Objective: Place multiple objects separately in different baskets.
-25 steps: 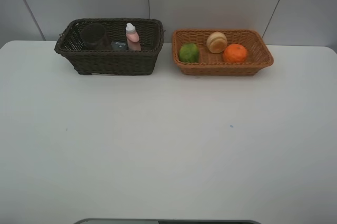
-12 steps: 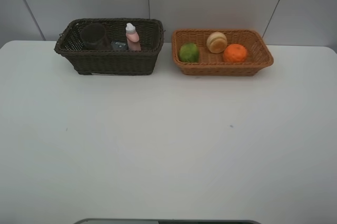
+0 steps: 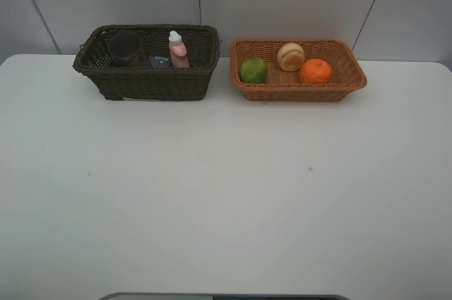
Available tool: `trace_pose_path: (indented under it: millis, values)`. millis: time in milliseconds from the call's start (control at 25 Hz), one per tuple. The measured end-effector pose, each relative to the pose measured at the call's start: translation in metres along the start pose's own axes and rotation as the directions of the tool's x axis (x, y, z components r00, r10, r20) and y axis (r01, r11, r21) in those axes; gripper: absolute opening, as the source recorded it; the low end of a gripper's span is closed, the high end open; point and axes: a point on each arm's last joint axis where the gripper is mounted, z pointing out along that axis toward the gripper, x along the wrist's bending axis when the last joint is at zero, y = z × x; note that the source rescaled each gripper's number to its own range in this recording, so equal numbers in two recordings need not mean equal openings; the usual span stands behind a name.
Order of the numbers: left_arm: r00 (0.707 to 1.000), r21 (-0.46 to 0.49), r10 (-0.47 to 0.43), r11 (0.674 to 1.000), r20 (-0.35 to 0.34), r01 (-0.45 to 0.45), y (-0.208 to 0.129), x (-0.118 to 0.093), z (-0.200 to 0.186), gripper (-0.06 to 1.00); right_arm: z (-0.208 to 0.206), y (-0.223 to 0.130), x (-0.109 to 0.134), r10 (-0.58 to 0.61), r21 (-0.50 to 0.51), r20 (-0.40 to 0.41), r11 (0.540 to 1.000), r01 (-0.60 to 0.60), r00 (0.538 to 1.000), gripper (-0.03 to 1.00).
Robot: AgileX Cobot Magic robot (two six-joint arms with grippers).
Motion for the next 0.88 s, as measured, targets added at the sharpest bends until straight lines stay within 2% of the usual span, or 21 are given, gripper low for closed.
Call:
trace_pose_path:
  millis: [320,880]
  values:
    - [1.0,-0.191,0.004,0.982,0.012,-0.002,-0.018,0.001,-0.011,0.95,0.0,0.0,0.0,0.0,0.0,0.0,1.0,0.0,1.0,0.85]
    - [1.0,-0.205,0.02,0.979,0.009,-0.018,-0.019,0.001,-0.012,0.95,0.0,0.0,0.0,0.0,0.0,0.0,1.0,0.0,1.0,0.85]
